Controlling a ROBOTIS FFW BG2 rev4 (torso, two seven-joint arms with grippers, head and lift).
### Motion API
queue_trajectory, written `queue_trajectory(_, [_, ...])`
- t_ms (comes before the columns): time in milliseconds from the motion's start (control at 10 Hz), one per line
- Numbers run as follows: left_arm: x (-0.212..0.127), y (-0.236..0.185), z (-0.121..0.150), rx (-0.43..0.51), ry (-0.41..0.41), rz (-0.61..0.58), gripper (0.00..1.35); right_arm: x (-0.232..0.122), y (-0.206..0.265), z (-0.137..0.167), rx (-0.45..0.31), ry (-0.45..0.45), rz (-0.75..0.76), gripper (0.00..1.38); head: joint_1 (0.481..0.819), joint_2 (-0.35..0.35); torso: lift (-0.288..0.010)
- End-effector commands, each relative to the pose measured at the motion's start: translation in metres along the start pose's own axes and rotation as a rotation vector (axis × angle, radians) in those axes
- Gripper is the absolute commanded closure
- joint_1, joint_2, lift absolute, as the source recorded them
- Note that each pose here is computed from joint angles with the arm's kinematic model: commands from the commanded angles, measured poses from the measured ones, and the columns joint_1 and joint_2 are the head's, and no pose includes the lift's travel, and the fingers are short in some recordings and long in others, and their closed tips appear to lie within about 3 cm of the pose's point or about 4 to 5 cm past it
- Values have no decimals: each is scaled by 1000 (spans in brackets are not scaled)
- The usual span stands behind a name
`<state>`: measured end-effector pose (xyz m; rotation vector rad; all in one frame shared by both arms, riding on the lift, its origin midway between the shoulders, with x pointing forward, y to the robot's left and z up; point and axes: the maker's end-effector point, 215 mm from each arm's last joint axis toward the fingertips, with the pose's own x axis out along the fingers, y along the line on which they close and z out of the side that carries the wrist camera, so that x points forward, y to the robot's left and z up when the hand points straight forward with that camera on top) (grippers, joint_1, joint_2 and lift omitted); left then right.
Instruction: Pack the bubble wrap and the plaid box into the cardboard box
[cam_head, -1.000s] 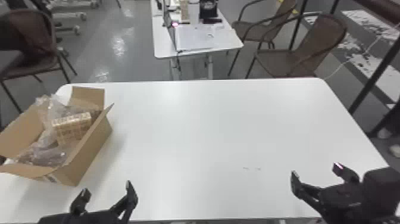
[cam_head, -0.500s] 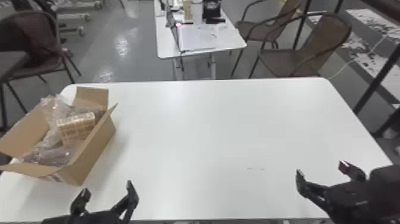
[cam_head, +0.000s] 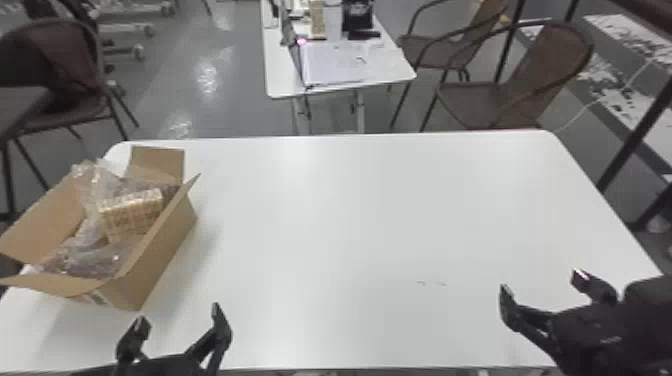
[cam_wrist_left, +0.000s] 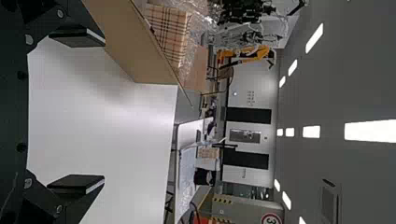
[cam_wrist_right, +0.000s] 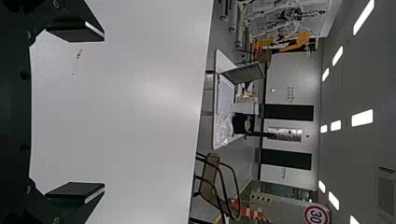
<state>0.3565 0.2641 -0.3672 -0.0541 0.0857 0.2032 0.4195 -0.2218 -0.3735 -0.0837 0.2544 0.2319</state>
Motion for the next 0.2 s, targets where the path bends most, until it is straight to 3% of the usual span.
queue_trajectory(0, [0, 0, 1, -1, -2, 3, 251, 1, 0, 0, 2, 0, 0, 159, 695, 62, -119])
queue_trajectory(100, [0, 0, 1, -3, -3, 5, 251, 1, 0, -1, 3, 3, 0, 159, 695, 63, -119])
